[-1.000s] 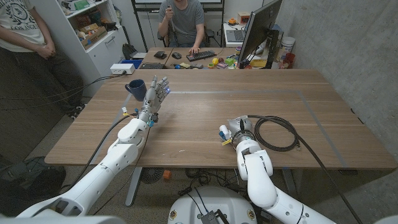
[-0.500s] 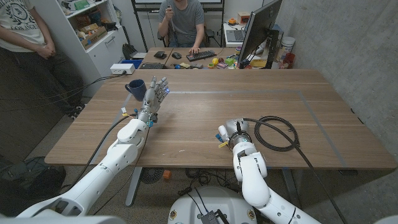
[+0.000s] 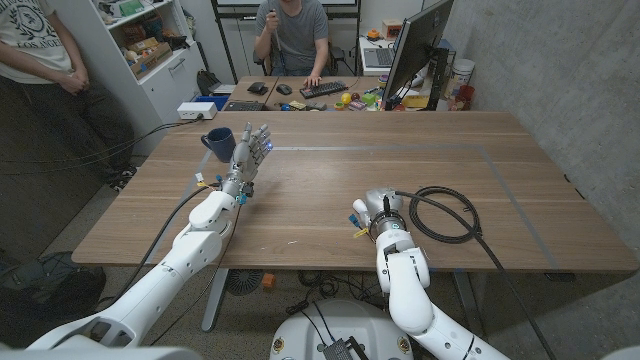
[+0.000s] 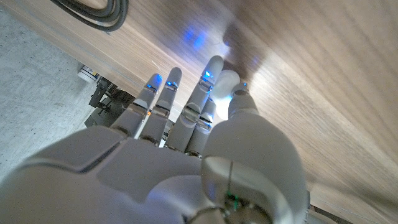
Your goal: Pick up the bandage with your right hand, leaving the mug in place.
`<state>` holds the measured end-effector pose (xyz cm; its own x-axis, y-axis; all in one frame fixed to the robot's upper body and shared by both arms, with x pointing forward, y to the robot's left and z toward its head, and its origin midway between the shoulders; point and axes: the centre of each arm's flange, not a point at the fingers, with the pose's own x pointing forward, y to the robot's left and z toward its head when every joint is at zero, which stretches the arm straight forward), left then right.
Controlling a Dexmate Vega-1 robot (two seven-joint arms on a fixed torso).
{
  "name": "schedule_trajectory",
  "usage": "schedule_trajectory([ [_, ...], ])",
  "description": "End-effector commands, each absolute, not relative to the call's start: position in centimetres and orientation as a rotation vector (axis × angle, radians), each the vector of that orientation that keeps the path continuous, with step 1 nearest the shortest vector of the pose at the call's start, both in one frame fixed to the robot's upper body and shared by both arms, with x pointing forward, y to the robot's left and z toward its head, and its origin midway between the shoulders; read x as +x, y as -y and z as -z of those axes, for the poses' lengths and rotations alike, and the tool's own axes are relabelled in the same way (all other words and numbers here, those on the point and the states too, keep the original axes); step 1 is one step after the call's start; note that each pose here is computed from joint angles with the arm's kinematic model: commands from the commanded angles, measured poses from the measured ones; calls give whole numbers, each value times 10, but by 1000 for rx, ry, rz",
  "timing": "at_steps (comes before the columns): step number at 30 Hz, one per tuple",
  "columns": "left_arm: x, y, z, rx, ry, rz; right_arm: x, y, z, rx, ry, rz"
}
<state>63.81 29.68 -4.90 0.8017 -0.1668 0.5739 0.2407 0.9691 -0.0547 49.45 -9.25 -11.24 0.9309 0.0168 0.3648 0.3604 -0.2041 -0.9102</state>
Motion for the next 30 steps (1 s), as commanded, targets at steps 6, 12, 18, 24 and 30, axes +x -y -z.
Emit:
schedule_trajectory([
  [6,639,-297,52,-120,591,204,467,126,59,-1768,344,451],
  [12,639,-296,52,-120,592,204,449,142,18,-1794,385,538],
  [18,640,-294,52,-117,592,214,433,153,-18,-1841,436,632],
  [24,640,-291,51,-110,589,222,418,163,-51,-1859,474,704],
  [30,640,-288,51,-105,585,230,404,175,-88,-1882,509,779],
])
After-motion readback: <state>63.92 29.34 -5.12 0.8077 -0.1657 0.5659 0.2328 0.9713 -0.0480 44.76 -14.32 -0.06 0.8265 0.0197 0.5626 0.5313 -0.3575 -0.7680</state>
